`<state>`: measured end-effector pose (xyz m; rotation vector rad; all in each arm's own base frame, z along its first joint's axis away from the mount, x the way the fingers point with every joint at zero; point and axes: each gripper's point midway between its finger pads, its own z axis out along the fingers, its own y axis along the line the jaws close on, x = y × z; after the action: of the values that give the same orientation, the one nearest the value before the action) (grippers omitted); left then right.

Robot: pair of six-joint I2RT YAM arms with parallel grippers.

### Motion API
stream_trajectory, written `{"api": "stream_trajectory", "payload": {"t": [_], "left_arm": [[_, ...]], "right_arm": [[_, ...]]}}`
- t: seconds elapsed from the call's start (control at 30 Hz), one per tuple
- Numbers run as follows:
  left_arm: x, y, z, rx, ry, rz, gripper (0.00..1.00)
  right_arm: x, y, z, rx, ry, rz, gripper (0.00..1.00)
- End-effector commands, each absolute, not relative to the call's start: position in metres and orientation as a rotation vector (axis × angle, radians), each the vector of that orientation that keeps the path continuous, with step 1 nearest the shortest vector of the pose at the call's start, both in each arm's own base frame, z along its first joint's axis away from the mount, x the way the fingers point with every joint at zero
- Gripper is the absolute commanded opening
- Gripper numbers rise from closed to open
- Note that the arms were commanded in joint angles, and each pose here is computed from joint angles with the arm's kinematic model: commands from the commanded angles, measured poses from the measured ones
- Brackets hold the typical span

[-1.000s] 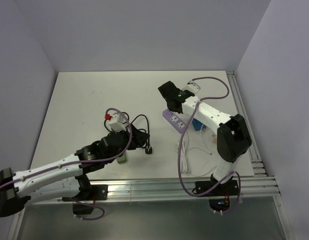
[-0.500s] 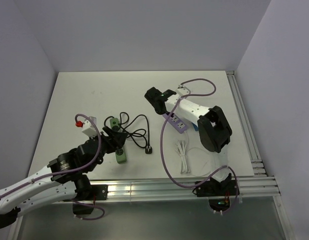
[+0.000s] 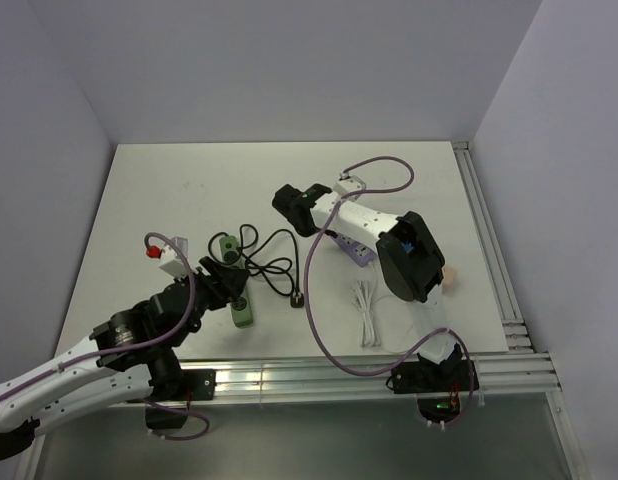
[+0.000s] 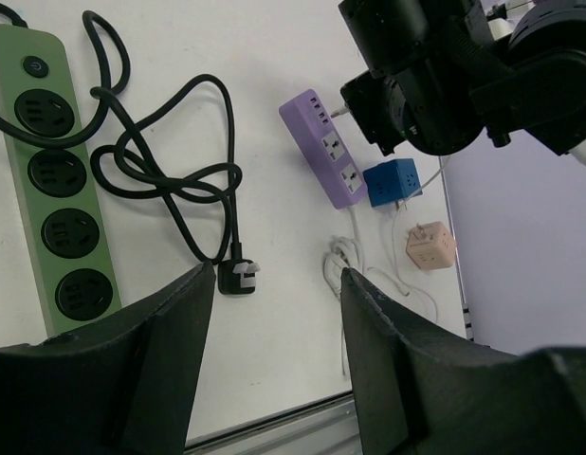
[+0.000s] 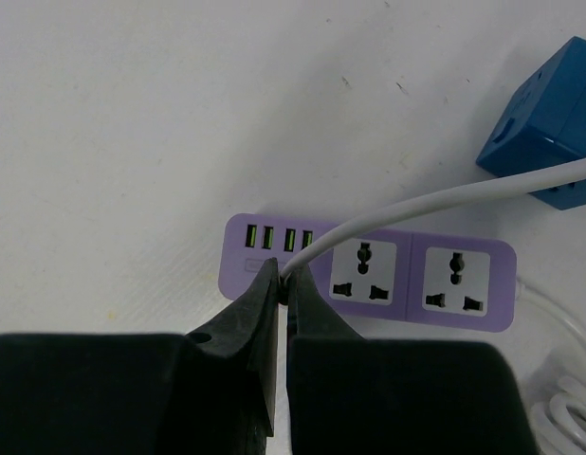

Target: Insert the plug

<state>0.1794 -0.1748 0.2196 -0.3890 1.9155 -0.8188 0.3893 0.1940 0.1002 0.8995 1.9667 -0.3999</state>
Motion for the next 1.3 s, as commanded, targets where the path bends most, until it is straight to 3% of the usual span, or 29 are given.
{"api": "stream_trajectory", "payload": {"t": [0.0, 1.27], "left_arm": [[0.179, -0.174, 0.221, -0.373, 1.901, -0.828, 0.61], [0.18, -0.175, 0.219, -0.342, 1.884, -0.823, 0.57]], "right_arm": [[0.402, 0.188, 0.108, 0.835, 1.884, -0.428, 0.0], [0.414, 0.167, 0.068, 0.76, 1.949, -0.579, 0.0]]}}
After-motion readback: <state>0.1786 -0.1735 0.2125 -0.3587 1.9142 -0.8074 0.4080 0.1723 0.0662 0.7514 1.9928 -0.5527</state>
